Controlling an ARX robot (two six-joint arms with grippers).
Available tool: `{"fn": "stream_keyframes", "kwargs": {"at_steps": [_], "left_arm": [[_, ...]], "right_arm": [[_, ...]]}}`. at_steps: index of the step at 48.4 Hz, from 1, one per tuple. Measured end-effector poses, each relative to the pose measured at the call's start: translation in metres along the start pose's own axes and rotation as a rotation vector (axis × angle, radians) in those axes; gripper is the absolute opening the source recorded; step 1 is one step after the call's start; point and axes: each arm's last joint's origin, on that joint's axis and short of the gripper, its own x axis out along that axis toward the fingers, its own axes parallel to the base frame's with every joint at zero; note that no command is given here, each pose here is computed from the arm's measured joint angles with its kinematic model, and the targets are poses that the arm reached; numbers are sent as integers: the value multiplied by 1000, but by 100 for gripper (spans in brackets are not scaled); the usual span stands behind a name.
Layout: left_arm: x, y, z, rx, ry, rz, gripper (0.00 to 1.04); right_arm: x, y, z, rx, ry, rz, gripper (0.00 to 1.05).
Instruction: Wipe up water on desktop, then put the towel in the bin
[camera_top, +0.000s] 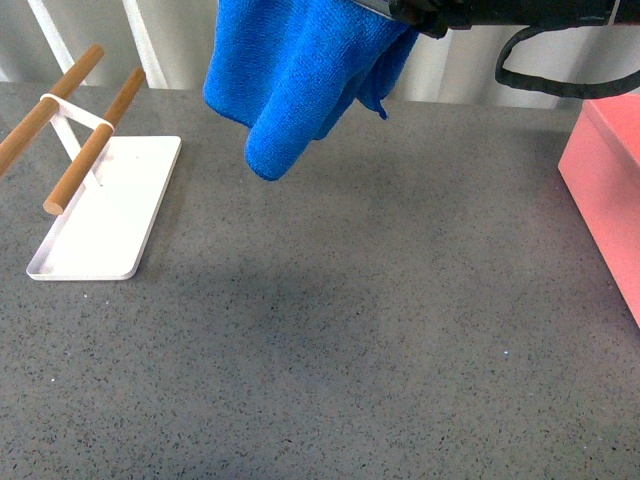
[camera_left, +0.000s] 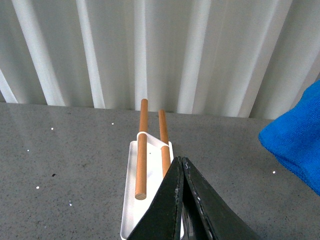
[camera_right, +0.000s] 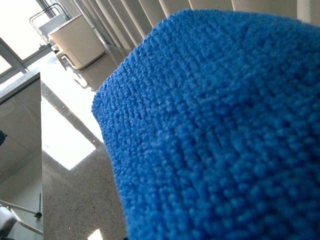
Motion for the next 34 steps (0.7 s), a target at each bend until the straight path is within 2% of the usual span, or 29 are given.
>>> {"fn": "stream_keyframes", "kwargs": {"at_steps": [14,34], "left_arm": [[-20,0,-12,0,-3,-5,4],[-38,0,-5,0,-29,-5,4]], "right_arm": [[-4,10,-2,-11,-14,0,5],[-7,7,-5,-7,-8,-9,5]]}}
